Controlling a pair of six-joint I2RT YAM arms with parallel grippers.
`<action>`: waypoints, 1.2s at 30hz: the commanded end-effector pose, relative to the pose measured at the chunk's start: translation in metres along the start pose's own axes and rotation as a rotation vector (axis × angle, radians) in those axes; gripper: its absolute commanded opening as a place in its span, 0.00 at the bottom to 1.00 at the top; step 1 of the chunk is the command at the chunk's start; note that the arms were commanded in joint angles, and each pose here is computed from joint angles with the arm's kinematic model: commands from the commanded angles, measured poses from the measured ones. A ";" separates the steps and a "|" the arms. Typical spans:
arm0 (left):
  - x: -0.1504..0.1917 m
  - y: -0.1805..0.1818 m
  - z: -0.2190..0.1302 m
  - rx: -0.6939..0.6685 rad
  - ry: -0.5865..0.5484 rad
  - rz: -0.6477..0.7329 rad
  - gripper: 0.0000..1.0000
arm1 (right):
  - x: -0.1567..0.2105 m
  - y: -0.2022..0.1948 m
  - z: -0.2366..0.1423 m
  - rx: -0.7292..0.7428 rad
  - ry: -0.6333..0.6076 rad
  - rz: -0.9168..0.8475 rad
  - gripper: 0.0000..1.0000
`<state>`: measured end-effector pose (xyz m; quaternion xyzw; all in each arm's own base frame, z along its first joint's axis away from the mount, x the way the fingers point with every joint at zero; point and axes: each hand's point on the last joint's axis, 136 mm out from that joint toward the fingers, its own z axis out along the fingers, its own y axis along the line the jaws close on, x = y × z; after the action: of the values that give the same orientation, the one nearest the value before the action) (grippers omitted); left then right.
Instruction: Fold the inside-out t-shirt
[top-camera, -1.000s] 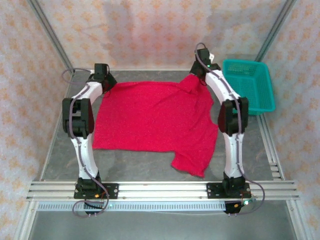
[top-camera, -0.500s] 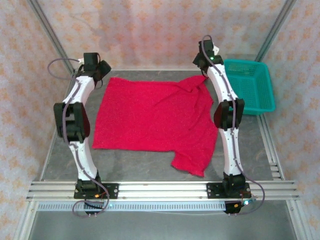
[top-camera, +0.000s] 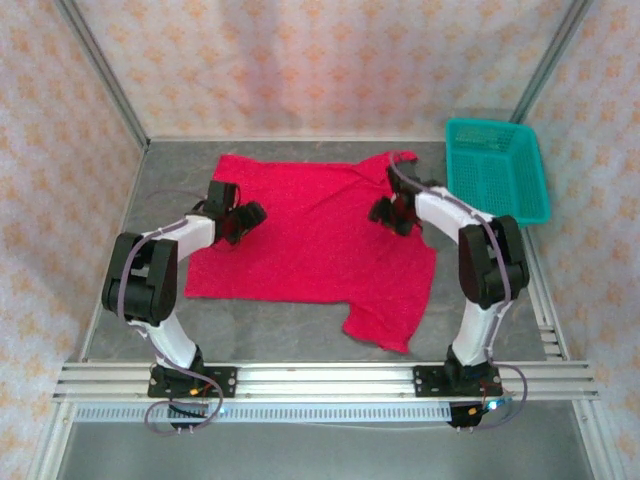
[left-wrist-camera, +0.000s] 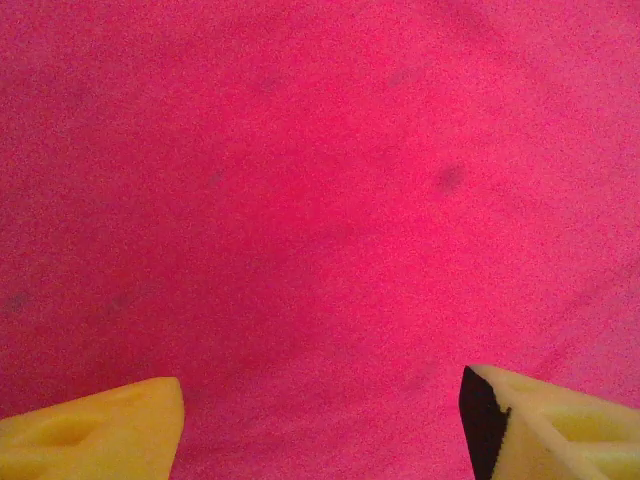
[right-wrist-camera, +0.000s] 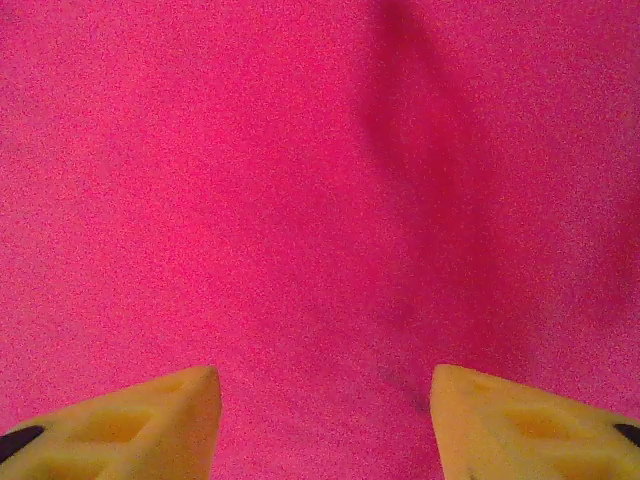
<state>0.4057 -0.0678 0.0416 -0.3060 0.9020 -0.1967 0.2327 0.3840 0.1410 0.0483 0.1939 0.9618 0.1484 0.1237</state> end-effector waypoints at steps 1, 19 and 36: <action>0.003 0.011 -0.014 -0.017 -0.031 0.005 0.74 | 0.009 -0.012 -0.008 -0.056 -0.061 0.058 0.58; 0.020 0.053 -0.103 -0.124 -0.177 -0.009 0.76 | 0.056 -0.064 -0.079 0.025 -0.178 0.113 0.56; -0.022 0.034 -0.144 -0.117 -0.377 0.104 0.90 | -0.108 0.048 -0.027 0.037 -0.335 0.059 0.31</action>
<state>0.3265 -0.0108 0.1467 -0.3073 0.8646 -0.1076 0.3828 0.4741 0.1333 0.1153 0.2495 0.9205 0.1258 0.2731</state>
